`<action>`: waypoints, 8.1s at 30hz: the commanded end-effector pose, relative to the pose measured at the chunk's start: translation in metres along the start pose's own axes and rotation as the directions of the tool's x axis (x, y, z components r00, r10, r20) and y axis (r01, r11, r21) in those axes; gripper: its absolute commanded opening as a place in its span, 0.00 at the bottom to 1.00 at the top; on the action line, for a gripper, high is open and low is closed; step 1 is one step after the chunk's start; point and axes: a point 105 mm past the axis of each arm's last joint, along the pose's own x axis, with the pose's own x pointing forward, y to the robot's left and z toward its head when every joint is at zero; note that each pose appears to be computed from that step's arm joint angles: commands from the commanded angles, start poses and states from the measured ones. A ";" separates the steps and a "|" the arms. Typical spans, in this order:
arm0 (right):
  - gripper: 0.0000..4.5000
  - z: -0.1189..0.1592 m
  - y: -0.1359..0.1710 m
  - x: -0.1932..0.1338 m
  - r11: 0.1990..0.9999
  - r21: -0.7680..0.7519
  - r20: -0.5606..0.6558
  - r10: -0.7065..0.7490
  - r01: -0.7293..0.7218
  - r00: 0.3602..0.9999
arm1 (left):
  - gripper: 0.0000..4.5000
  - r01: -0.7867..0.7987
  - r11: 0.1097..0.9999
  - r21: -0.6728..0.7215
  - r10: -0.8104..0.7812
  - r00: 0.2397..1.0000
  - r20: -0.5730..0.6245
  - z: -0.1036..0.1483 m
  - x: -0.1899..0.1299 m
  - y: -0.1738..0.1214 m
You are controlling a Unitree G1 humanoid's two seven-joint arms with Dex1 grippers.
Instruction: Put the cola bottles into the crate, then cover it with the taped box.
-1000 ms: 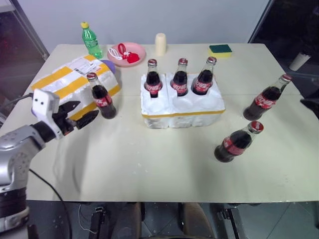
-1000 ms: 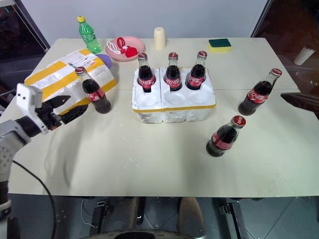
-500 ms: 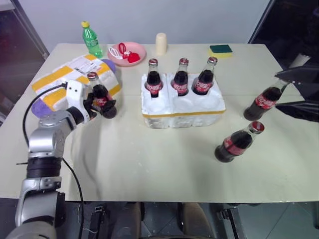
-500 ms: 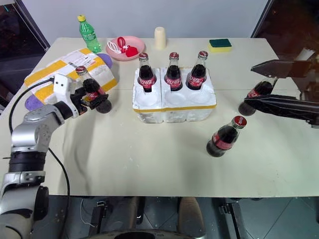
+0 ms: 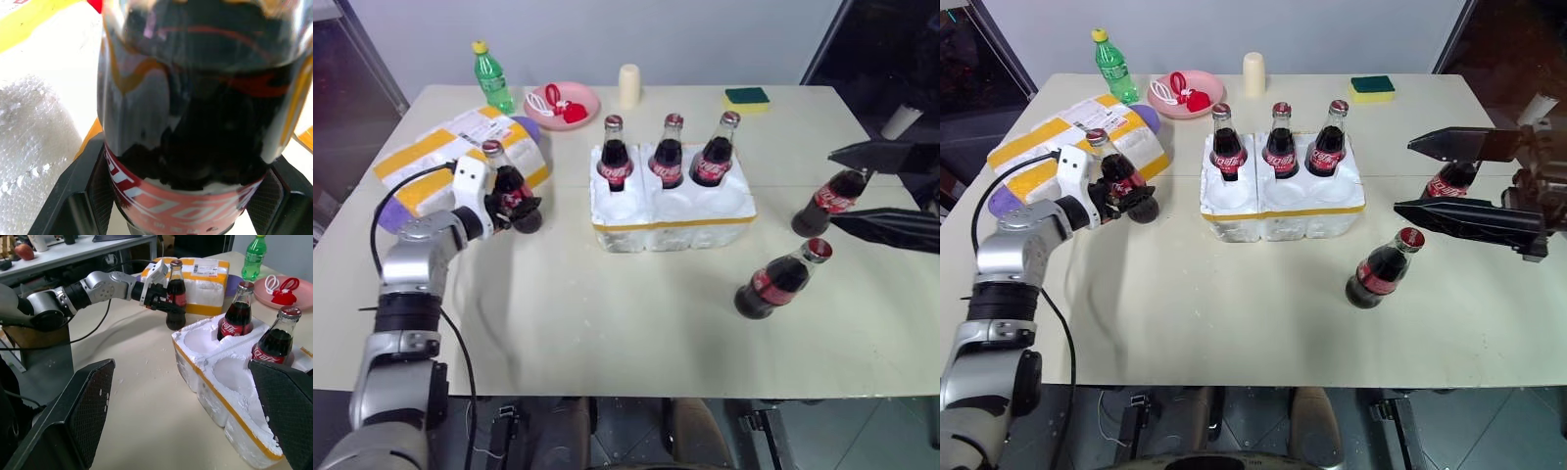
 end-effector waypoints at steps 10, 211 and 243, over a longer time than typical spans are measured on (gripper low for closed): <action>1.00 -0.004 0.002 -0.003 0.998 -0.008 0.033 -0.067 0.067 0.997 | 0.63 0.599 0.796 0.091 -0.603 0.771 0.204 0.148 -0.031 -0.092; 0.63 -0.043 -0.107 0.098 0.902 0.123 0.250 -0.432 0.414 0.867 | 1.00 0.610 0.731 0.305 -0.657 0.750 0.075 0.092 -0.030 -0.170; 0.98 -0.019 -0.075 0.023 0.945 0.017 0.056 -0.328 0.327 0.943 | 1.00 -0.200 0.785 0.586 0.252 0.968 -0.007 0.060 -0.121 -0.003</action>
